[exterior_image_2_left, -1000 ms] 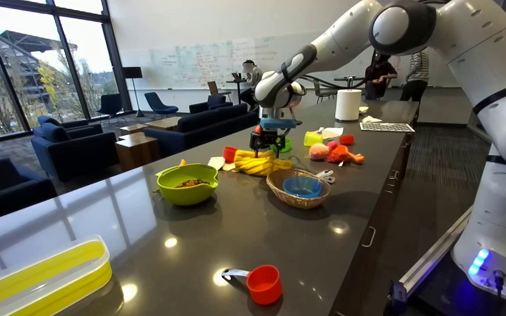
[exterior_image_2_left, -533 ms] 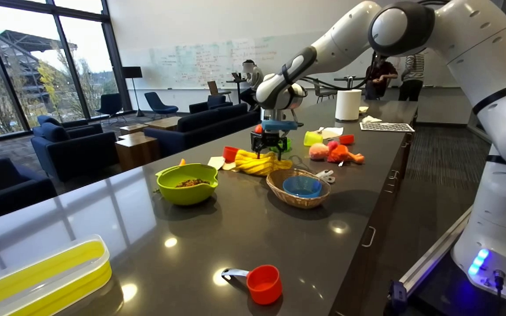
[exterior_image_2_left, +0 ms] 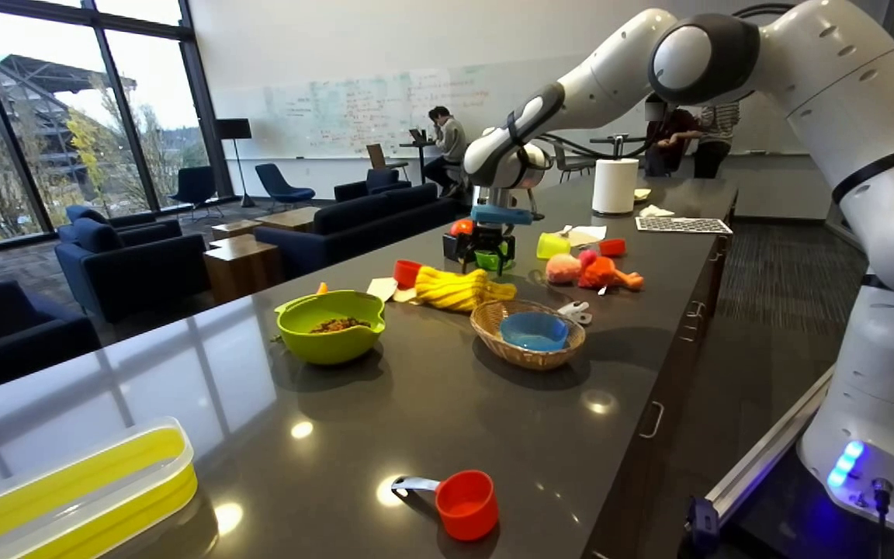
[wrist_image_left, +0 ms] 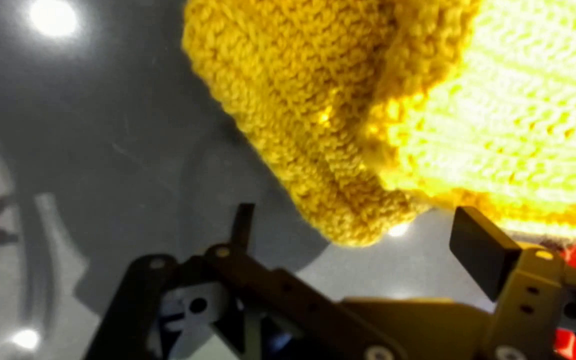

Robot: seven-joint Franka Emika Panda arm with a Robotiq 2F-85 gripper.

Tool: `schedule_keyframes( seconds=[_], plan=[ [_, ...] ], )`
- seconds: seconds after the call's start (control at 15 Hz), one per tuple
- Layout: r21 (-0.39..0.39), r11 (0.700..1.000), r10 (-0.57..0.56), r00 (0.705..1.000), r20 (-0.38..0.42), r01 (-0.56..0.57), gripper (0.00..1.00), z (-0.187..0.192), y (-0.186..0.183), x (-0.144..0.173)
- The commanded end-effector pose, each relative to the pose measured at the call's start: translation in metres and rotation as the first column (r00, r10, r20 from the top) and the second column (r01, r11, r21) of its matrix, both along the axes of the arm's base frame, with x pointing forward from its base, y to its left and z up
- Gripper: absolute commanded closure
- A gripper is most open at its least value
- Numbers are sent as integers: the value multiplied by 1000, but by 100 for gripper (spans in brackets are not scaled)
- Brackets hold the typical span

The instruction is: Move the towel to the right, use it to wipe the kitchen countertop and then move it back to the left

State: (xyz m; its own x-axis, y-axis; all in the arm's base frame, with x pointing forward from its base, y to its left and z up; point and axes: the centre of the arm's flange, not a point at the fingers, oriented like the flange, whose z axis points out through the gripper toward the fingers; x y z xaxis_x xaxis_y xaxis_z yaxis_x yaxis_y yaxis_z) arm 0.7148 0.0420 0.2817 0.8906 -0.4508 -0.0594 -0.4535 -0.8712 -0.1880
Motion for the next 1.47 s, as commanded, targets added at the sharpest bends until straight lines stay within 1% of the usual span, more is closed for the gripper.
schedule_keyframes(
  seconds=[0.0, 0.07, 0.2, 0.33, 0.53, 0.8, 0.87, 0.93, 1.07, 1.13, 1.27, 1.33, 1.4],
  plan=[
    [32, 999, 9, 1000, 6, -9, 0, -2, -4, 9],
    [33, 999, 23, 1000, 6, -23, 0, -3, -1, 7],
    [34, 996, 82, 997, -7, -81, 0, -6, 17, -9],
    [39, 986, 160, 987, -27, -159, 0, -12, 43, -31],
    [47, 971, 237, 970, -59, -235, 0, -25, 72, -49],
    [44, 965, 261, 963, -69, -258, 0, -28, 80, -51],
    [46, 965, 262, 962, -71, -259, 25, -27, 78, -52],
    [45, 964, 265, 962, -70, -262, 26, -27, 77, -52],
    [47, 963, 268, 961, -68, -265, 38, -24, 75, -53],
    [47, 963, 268, 961, -66, -265, 47, -22, 73, -52],
    [48, 963, 267, 961, -66, -264, 61, -20, 72, -52],
    [48, 964, 266, 962, -66, -263, 70, -20, 72, -51],
    [48, 964, 264, 962, -66, -262, 77, -19, 71, -51]
  ],
)
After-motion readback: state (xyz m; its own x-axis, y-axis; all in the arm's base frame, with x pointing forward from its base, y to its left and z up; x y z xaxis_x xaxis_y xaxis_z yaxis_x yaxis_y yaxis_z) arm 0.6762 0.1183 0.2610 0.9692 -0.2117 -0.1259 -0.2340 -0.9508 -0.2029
